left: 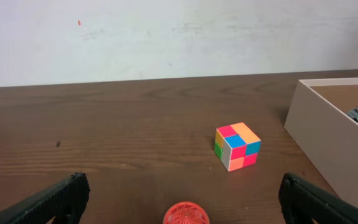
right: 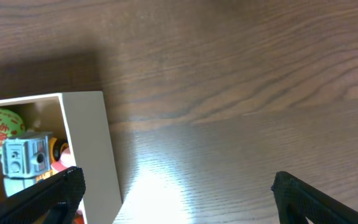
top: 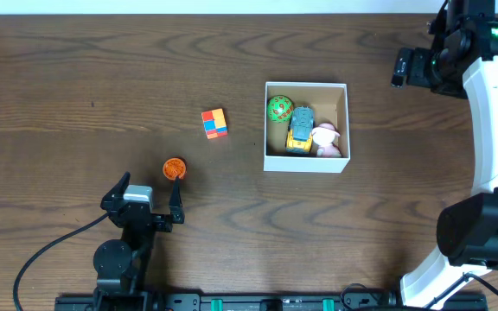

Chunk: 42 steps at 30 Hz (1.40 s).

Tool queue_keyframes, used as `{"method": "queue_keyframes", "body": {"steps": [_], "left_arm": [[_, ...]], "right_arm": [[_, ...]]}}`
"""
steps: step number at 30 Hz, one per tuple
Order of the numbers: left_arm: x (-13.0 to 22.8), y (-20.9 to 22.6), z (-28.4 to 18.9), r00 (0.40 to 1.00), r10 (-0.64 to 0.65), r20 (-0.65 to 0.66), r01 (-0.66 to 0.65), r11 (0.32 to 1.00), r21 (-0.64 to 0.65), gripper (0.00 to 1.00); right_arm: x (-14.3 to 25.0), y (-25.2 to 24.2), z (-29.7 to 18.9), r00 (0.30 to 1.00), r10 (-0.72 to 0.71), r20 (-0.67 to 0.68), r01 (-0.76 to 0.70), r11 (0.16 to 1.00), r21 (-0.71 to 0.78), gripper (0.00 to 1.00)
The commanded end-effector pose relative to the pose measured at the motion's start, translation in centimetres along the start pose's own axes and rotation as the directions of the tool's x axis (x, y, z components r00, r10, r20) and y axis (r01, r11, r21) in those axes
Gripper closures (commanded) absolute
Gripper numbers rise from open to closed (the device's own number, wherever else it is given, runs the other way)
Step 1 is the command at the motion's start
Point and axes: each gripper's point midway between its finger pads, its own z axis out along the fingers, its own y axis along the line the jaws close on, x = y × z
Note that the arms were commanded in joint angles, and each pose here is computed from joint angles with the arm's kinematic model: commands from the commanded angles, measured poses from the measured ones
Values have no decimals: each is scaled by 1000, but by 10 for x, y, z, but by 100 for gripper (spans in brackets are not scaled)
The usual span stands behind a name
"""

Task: Pack container
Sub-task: 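Withdraw right gripper up and right away from box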

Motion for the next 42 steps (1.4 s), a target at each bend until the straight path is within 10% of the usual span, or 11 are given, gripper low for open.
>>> {"method": "queue_keyframes", "body": {"steps": [1,42], "left_arm": [[17,-1,2,999,7,-37,-6,1000,8,2],[16,-1,2,999,7,-37,-6,1000,8,2]], "right_arm": [[2,-7,2,1000,-25,8,25,998,50,1],[39,-15,83,997,-55,-46,58,996,71,1]]}}
